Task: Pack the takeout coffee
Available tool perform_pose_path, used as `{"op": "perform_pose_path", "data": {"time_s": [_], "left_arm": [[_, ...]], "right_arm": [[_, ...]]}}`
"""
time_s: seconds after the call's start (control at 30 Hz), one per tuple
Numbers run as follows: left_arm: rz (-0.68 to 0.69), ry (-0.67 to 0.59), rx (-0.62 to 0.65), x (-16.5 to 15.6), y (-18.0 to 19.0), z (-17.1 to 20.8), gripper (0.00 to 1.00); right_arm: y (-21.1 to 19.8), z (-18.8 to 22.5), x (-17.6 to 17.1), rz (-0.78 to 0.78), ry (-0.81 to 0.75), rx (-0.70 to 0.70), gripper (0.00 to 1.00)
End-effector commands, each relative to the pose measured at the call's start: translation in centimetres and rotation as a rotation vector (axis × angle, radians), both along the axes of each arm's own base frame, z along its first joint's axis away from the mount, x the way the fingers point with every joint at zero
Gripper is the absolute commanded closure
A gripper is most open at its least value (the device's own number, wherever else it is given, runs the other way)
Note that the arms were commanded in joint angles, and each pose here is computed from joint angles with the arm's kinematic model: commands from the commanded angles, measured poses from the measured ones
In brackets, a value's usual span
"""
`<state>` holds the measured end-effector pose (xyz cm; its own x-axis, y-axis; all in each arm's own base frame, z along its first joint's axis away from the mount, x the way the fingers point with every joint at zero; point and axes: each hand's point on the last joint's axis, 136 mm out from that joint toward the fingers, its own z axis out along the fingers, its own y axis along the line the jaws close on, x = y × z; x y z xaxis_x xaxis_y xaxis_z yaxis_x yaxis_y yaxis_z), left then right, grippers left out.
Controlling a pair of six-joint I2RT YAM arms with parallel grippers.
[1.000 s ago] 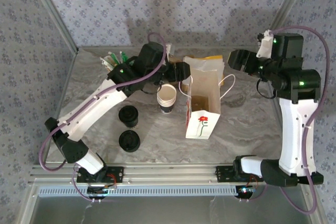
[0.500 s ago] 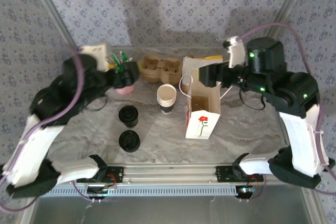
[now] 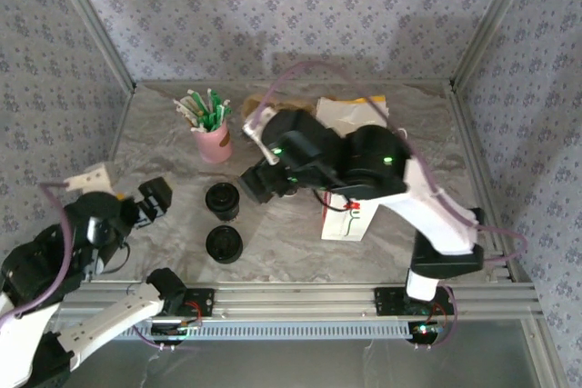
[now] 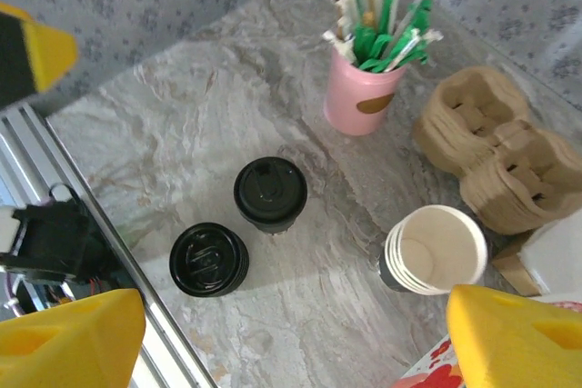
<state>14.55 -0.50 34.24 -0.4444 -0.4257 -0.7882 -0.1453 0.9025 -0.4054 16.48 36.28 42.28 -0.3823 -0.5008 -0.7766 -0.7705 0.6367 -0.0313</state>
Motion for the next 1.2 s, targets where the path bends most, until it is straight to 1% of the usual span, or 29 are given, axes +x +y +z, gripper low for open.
{"op": "perform_pose_path", "data": {"time_s": [0.0, 0.13, 0.27, 0.43, 0.57, 0.7, 0.83, 1.0, 1.17], "left_arm": [[0.122, -0.023, 0.007, -1.5, 3.5, -0.7, 0.0], [0.141, -0.035, 0.019, -2.1, 4.6, -0.8, 0.0], [0.143, -0.034, 0.045, -2.2, 4.9, -0.8, 0.0], [0.153, -0.04, 0.068, -2.3, 5.4, -0.8, 0.0], [0.156, -0.044, 0.08, -2.5, 5.7, -0.7, 0.0], [0.147, -0.046, 0.095, -2.3, 5.5, -0.5, 0.0], [0.138, -0.047, 0.109, -1.9, 5.1, -0.3, 0.0], [0.122, -0.05, 0.113, -1.2, 4.2, -0.1, 0.0], [0.104, -0.042, 0.115, -0.6, 3.4, -0.1, 0.0]], "right_arm": [[2.2, -1.8, 0.2, 0.006, -0.025, -0.057, 0.12], [6.0, -5.2, 0.3, 0.008, 0.034, -0.079, 0.12], [10.1, -10.1, -0.2, 0.046, 0.137, -0.104, 0.11], [12.9, -15.0, 0.4, 0.038, 0.264, -0.126, 0.08], [13.1, -18.2, 2.1, -0.006, 0.368, -0.148, 0.06], [13.1, -20.9, 3.8, -0.041, 0.436, -0.172, 0.03], [12.8, -22.9, 5.1, -0.069, 0.456, -0.207, 0.0], [12.9, -25.0, 6.1, -0.075, 0.443, -0.251, 0.0], [13.0, -26.1, 6.7, -0.068, 0.411, -0.284, 0.0]]}}
